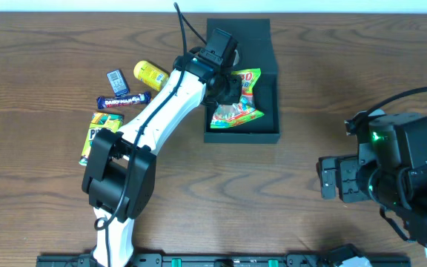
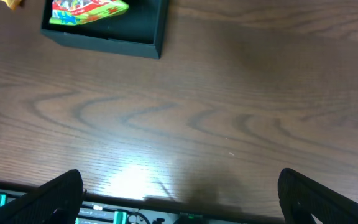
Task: Pack container
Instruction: 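Carry the Haribo bag into the black box and release it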
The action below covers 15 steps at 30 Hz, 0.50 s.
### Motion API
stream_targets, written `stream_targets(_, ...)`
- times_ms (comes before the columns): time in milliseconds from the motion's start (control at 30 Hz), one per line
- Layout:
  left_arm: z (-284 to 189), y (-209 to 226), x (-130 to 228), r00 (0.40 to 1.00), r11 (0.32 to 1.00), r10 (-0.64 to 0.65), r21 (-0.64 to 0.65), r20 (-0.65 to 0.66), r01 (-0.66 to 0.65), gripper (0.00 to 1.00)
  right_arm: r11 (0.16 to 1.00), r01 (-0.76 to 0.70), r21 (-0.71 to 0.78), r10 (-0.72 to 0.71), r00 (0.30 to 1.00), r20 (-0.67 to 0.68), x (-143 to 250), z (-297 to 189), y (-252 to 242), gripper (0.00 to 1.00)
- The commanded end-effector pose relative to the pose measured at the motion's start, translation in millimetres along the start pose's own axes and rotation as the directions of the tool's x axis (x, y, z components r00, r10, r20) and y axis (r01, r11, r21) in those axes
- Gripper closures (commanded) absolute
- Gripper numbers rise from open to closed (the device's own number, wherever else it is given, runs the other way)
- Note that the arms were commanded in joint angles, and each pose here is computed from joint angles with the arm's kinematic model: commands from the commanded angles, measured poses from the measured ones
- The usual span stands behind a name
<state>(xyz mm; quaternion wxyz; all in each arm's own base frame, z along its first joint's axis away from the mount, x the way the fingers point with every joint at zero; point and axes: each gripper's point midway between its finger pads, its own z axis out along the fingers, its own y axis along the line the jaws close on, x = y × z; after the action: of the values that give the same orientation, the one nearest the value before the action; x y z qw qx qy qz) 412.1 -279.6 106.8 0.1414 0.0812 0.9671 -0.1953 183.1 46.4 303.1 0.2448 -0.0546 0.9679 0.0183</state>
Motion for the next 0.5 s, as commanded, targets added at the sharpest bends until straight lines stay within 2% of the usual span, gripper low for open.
stream_targets(0,-2.9,-2.5,-9.9,1.000,1.000,-0.019,0.023,0.018,0.018,0.95,1.000,0.005,0.002,-0.005,1.000,0.010,-1.2,-2.6,-1.6,0.01)
stream_targets(167,14.7,19.3,-1.0,0.999,0.999,0.017,-0.039,-0.034,-0.019,0.95,1.000,0.005,0.002,-0.005,1.000,0.010,-1.2,-2.6,-1.6,0.01)
stream_targets(367,22.3,24.7,-2.9,0.998,0.996,0.063,-0.056,-0.032,-0.064,0.95,1.000,0.005,0.002,-0.005,1.000,0.010,-1.2,-2.6,-1.6,0.01)
stream_targets(400,22.3,24.8,-3.5,0.998,0.996,0.063,-0.057,-0.029,-0.065,0.81,1.000,0.005,0.002,-0.005,1.000,0.010,-1.2,-2.6,-1.6,0.01)
stream_targets(433,22.3,24.9,-4.8,0.998,0.997,0.058,-0.056,-0.024,-0.059,0.54,1.000,0.005,0.002,-0.005,1.000,0.010,-1.2,-2.6,-1.6,0.01)
stream_targets(467,22.1,24.8,-5.9,0.999,0.997,0.050,-0.055,-0.020,-0.051,0.38,1.000,0.005,0.002,-0.005,1.000,0.010,-1.2,-2.6,-1.6,0.01)
